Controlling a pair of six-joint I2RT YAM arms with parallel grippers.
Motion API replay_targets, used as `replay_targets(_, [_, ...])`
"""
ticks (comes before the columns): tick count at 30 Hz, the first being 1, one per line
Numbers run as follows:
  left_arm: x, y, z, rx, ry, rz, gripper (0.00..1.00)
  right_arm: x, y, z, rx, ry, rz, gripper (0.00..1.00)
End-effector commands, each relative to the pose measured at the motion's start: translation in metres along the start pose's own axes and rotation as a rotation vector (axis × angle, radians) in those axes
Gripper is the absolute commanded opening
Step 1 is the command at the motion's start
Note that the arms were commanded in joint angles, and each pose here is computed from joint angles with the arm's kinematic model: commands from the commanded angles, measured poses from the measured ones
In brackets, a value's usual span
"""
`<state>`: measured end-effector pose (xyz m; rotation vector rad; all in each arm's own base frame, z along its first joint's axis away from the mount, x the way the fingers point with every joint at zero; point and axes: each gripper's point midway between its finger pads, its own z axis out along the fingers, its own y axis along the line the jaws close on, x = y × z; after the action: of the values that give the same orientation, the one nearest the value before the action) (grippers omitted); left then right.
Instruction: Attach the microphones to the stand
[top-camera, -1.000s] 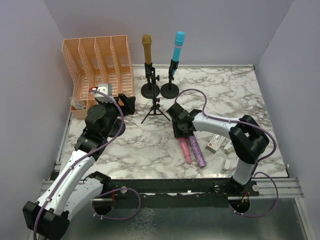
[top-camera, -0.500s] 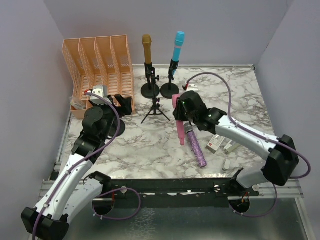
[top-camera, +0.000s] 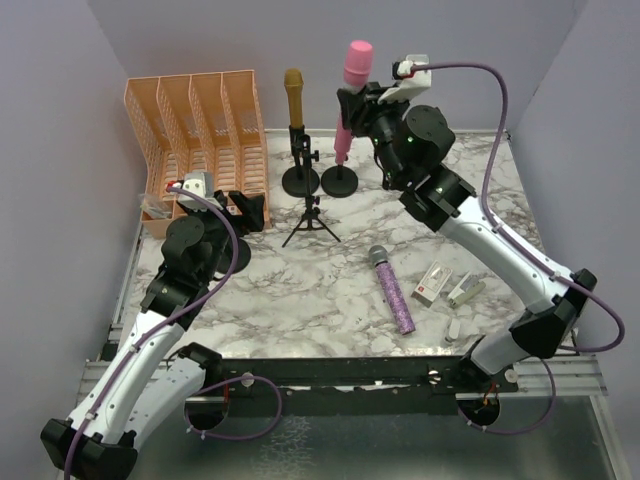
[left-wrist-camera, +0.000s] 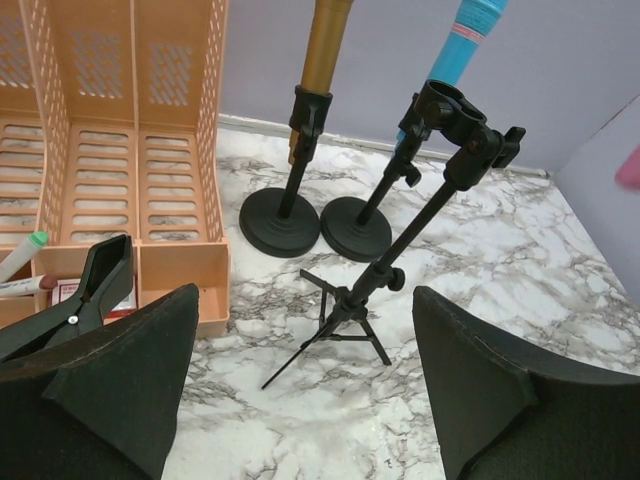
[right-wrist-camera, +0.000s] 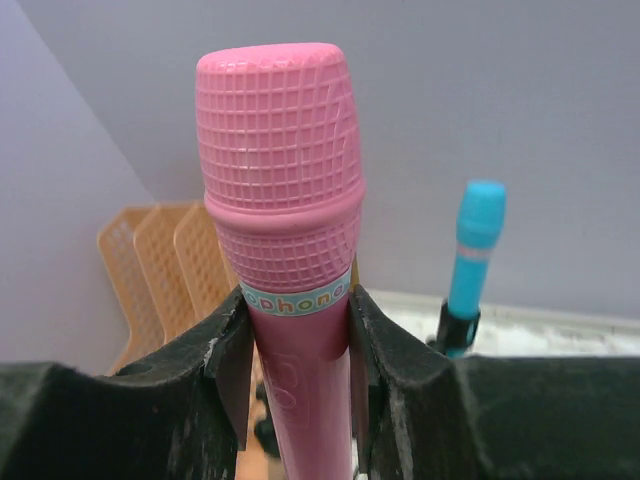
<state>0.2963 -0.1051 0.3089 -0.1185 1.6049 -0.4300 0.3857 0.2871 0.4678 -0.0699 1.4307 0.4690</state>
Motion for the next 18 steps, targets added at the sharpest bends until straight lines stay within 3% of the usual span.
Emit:
replay_targets(1, [-0.008,-0.009,-0.004,0.041,-0.012,-0.021,0.87,-0.047,0.023,0.027,-0.055,-0.191,-0.059,0.17])
replay_targets(9, [-0.002,-0.011,-0.001,0.051,0.012,-0.037,0.87,-0.073,0.057,0.06,-0.149,-0.326,-0.141,0.17])
replay_targets(18, [0.005,-0.014,0.003,0.062,0.04,-0.043,0.87,-0.038,0.082,0.094,-0.246,-0.266,-0.191,0.18])
